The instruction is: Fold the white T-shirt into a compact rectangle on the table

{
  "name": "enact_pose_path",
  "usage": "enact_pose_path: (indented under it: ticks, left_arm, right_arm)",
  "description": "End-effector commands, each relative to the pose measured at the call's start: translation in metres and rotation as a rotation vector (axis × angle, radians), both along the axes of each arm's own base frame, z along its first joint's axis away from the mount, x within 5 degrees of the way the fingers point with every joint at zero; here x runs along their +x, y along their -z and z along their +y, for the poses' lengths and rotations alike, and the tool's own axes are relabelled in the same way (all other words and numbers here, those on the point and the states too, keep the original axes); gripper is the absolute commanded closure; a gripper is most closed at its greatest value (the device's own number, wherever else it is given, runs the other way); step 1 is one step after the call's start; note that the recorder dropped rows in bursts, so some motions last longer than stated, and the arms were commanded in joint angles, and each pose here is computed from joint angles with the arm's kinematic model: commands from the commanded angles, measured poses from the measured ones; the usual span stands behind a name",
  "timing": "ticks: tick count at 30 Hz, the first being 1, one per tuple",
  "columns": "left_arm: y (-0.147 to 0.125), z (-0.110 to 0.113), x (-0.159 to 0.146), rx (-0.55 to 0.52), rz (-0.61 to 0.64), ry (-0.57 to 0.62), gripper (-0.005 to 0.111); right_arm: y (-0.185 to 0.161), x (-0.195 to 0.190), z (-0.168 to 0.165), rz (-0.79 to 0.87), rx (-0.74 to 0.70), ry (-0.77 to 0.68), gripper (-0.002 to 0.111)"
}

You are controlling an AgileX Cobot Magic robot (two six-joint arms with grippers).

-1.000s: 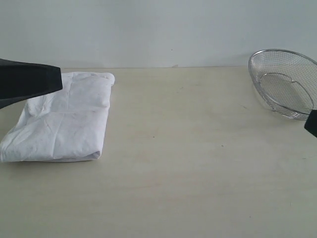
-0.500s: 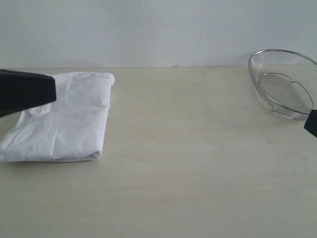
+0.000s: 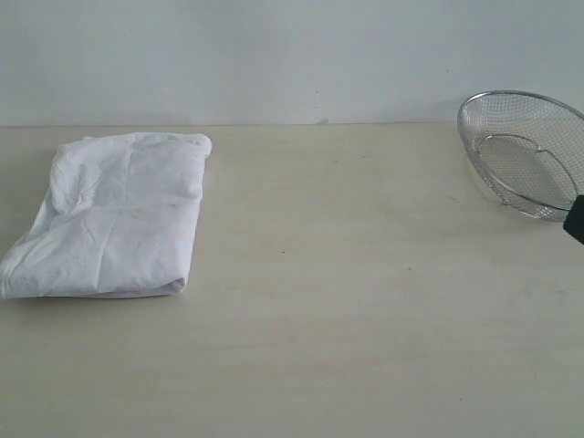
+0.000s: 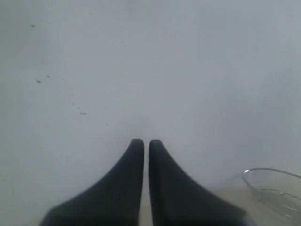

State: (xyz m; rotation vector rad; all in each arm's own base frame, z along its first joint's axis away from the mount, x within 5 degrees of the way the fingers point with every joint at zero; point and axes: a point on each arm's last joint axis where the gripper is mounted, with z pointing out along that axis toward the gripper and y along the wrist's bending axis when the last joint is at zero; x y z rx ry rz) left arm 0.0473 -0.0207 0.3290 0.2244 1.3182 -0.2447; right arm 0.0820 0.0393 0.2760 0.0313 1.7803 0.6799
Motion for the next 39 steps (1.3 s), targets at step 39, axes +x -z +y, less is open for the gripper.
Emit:
enact_pose_path:
  ticks: [39]
  left_arm:
    - [0.144, 0.014, 0.006, 0.011, 0.473, -0.202, 0.102]
  right_arm:
    - [-0.001, 0.0, -0.001, -0.013, 0.0, 0.007, 0.108]
